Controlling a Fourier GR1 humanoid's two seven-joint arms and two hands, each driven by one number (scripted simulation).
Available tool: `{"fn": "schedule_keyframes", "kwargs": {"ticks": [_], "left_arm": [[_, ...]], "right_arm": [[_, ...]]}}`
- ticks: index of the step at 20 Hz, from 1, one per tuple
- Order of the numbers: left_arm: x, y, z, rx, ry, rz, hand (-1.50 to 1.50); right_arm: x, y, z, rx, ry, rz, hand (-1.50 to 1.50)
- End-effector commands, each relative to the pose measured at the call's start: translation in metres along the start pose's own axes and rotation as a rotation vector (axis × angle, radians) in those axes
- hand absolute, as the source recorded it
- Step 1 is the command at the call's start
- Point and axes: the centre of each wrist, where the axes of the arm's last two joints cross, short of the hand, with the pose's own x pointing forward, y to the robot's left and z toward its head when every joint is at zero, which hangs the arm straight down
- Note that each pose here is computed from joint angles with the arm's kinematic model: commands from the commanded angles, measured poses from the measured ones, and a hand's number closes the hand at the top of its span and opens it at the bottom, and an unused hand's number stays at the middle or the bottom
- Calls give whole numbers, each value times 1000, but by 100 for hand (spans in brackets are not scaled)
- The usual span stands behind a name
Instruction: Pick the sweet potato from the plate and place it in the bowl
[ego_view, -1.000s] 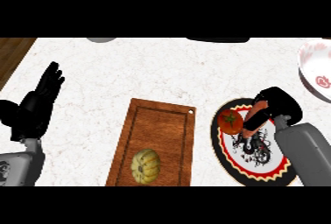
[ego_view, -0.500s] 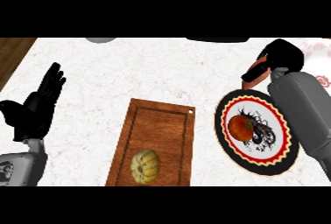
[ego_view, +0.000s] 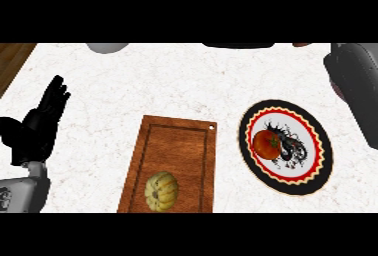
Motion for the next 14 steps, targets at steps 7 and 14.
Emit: {"fn": "schedule_keyframes", "kwargs": {"ticks": [7,14], "left_arm": [[4,21,-12,10,-12,-1,0],[-6,-12,1,10,-9,-7,0]], "right_arm": [[-39,-18,-48,-56,89,-109,150],[-115,-9,-85,-83,104,-199,150]]}}
